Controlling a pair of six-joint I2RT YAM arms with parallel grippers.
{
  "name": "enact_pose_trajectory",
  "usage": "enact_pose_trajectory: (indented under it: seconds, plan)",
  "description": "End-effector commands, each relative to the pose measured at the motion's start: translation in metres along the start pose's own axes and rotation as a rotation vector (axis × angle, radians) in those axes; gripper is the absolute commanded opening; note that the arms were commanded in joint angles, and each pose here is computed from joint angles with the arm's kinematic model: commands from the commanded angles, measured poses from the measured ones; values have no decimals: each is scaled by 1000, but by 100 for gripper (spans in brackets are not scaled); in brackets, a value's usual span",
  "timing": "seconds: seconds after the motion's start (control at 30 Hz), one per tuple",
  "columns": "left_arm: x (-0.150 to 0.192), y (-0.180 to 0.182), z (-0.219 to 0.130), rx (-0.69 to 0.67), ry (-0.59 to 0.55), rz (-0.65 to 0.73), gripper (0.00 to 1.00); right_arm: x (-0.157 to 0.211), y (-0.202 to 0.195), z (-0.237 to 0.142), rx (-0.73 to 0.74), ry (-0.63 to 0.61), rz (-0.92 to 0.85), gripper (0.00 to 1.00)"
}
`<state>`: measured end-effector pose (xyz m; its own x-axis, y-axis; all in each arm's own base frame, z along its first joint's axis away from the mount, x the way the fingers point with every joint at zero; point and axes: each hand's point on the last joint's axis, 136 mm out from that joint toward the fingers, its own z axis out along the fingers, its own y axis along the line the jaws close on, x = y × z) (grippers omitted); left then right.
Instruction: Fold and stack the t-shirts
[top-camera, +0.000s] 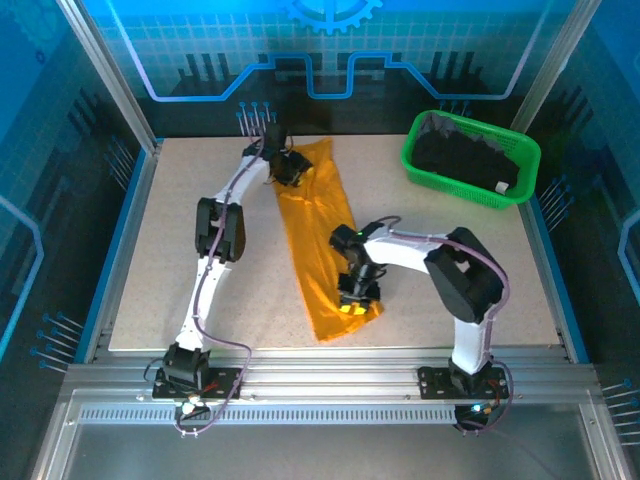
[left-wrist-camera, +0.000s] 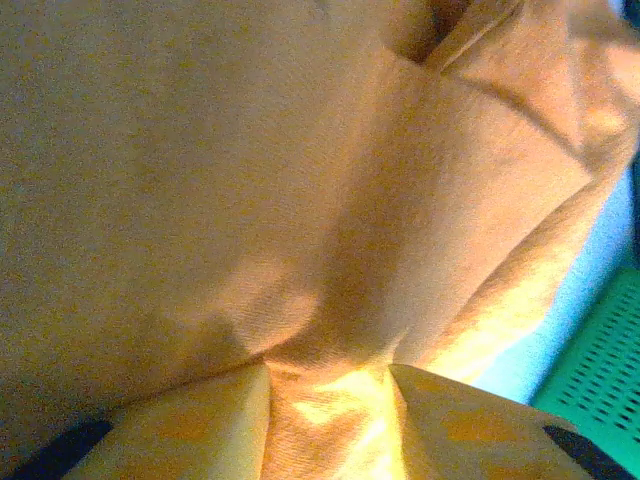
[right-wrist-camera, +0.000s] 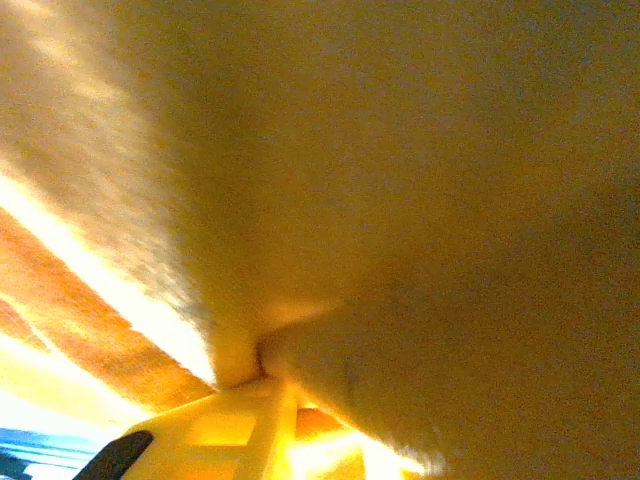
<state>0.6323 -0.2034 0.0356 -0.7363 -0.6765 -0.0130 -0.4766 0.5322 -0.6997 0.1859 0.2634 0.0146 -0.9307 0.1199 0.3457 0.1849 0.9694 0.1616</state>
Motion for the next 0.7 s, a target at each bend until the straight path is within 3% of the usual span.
enact_pose_trajectory:
  seconds: [0.0,0.17,0.33,0.47,0.67]
  plan:
    - [7,-37,13,159,14,19,41,-9,31,9,-48,6,41,26]
    - [-1,-95,-35,262,-60,88,48,-13,24,-21,-90,-39,88,28]
    - [19,-129,-118,263,-135,182,54,-5,-15,-66,-129,-150,103,41]
    - [78,-80,-142,145,-35,140,49,0,-44,-66,-164,-165,73,44]
    - [205,80,-179,-178,256,88,42,12,-48,-39,-156,-85,-69,45]
